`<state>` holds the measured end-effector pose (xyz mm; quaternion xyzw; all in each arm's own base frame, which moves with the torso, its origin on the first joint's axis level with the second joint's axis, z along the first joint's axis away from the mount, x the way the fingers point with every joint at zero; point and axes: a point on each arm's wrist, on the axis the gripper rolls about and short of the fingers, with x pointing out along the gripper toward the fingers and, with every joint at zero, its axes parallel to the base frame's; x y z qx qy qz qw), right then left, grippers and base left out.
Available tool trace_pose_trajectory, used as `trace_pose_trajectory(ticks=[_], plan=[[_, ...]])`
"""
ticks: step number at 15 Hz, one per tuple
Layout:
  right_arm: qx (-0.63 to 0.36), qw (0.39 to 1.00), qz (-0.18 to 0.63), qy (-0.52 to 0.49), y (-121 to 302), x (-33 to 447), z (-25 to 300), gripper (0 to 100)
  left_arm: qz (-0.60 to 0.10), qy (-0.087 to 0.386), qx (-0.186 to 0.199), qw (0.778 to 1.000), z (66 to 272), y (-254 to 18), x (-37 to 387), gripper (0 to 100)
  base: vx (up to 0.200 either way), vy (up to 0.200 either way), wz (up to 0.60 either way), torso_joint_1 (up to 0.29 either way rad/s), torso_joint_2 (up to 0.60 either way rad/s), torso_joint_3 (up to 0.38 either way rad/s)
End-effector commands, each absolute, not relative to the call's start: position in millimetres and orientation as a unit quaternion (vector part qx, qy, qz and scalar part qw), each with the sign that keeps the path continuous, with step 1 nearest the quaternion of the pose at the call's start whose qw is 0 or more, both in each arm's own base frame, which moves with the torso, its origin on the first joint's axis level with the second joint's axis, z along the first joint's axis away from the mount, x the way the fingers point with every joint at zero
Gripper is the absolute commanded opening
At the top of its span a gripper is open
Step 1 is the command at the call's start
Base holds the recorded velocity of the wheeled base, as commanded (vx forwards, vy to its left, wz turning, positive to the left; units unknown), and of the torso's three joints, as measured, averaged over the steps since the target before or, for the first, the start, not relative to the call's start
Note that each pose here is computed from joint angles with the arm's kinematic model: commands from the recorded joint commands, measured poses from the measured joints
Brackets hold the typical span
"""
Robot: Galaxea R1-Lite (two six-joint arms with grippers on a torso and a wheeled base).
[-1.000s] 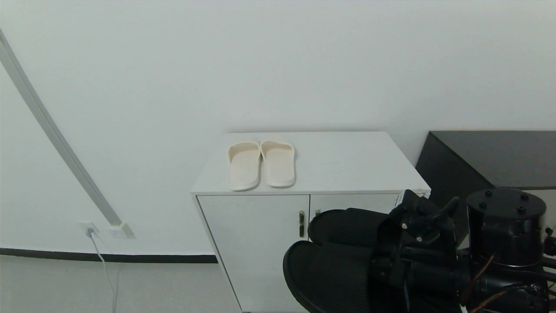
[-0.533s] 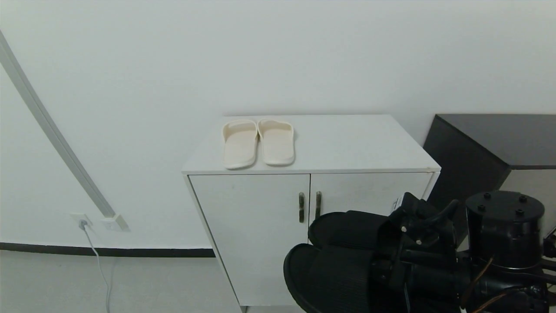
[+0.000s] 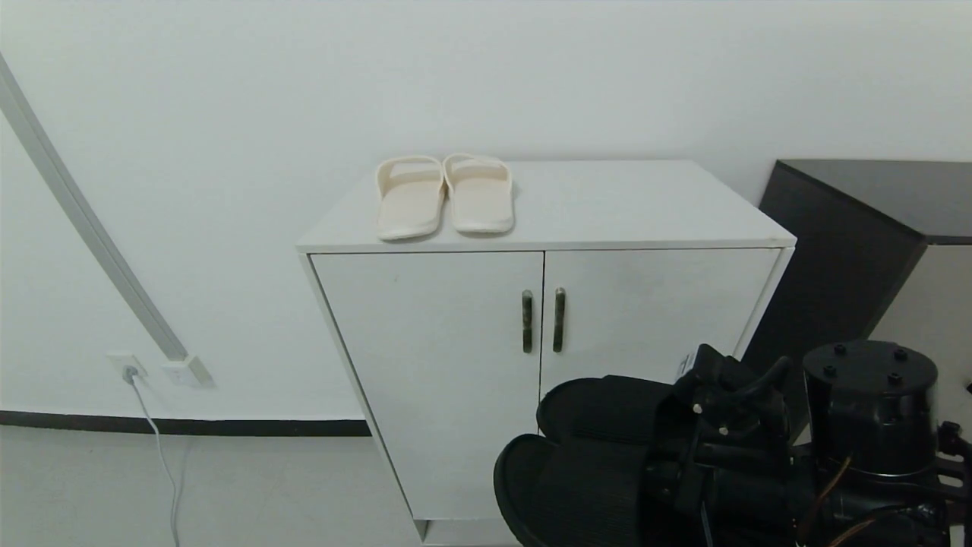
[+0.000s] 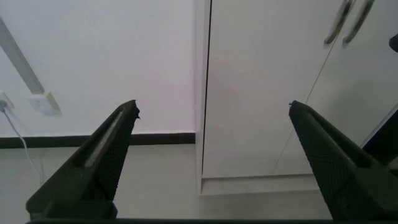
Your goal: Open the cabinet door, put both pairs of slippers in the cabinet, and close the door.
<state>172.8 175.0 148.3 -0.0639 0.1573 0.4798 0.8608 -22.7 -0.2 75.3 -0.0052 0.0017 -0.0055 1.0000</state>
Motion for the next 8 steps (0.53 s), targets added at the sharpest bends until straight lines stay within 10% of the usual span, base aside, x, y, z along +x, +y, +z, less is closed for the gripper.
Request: trace_pose_trajectory(ticks=[1,8], plan=[[-0.065,0.861,0.480,0.157,174.7,172.5,148.4,0,-0.006,0.002,-0.004,1.000,75.4,-0.2,-22.7,100,0.000,0.000,0.00,-0.168,0.50,0.330],[-0.067,0.858,0.482,0.165,174.7,171.8,142.7,0,-0.007,0.002,-0.003,1.000,75.4,-0.2,-22.7,100,0.000,0.000,0.00,-0.133,0.47,0.334]])
